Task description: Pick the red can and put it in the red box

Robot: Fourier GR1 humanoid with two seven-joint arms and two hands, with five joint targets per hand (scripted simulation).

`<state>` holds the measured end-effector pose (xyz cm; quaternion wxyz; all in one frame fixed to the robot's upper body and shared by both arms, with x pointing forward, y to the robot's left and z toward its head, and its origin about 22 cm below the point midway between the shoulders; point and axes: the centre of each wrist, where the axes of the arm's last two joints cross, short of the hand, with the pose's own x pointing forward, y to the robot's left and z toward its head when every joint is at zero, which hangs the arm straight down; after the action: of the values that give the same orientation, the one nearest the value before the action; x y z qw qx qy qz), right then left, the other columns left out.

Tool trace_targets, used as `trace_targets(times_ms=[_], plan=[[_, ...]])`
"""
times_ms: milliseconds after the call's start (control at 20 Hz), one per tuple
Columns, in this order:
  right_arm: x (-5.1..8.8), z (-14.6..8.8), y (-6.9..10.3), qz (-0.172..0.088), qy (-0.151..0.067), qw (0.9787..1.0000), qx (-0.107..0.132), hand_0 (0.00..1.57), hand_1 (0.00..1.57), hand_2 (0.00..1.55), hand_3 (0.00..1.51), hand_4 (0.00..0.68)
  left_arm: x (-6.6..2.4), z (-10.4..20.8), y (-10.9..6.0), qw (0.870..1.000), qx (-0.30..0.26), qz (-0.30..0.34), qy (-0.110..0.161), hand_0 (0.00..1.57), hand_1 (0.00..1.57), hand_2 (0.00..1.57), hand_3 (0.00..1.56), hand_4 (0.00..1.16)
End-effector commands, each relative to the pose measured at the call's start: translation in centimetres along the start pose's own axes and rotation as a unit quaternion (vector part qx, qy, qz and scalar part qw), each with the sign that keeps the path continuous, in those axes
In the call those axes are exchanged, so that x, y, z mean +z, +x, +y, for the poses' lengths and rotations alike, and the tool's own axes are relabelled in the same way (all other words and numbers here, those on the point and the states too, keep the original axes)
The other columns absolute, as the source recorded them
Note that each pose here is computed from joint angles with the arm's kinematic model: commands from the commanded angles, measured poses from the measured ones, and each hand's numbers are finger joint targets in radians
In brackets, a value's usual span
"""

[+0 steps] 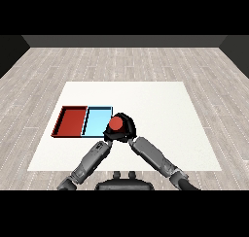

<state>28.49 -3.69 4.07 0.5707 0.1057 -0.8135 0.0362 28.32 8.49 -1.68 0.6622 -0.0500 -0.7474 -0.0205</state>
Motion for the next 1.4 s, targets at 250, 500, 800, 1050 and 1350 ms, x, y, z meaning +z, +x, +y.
trace_targets(times_ms=[250,500,800,1050,1350], plan=[[0.0,0.9,0.1,-0.001,0.004,0.9999,-0.012,1.45,1.45,1.44,1.38,0.615,-0.41,0.2,0.3,0.997,-0.016,-0.029,0.064,1.57,1.57,1.51,1.40,1.02],[1.5,0.3,0.9,0.009,-0.013,0.9984,-0.054,1.42,1.42,1.41,1.36,0.474,-1.20,-0.7,1.9,0.997,-0.007,-0.034,0.065,1.57,1.57,1.53,1.44,1.04],[0.2,0.2,0.6,0.005,0.015,0.9998,0.008,0.00,0.00,0.00,0.00,0.000,-0.80,-0.1,1.1,0.996,-0.025,-0.043,0.078,1.57,1.57,1.53,1.45,1.12],[-0.2,-1.2,0.5,0.001,0.019,0.9998,-0.009,0.00,0.00,0.00,0.00,0.000,-0.88,-0.5,3.1,0.994,-0.040,-0.065,0.080,1.57,1.57,1.54,1.47,1.12],[0.3,-1.2,1.4,-0.017,-0.016,0.9997,-0.005,0.00,0.00,0.00,0.00,0.000,0.25,0.4,-0.8,0.996,-0.023,-0.025,0.080,1.57,1.57,1.57,1.51,1.15]])
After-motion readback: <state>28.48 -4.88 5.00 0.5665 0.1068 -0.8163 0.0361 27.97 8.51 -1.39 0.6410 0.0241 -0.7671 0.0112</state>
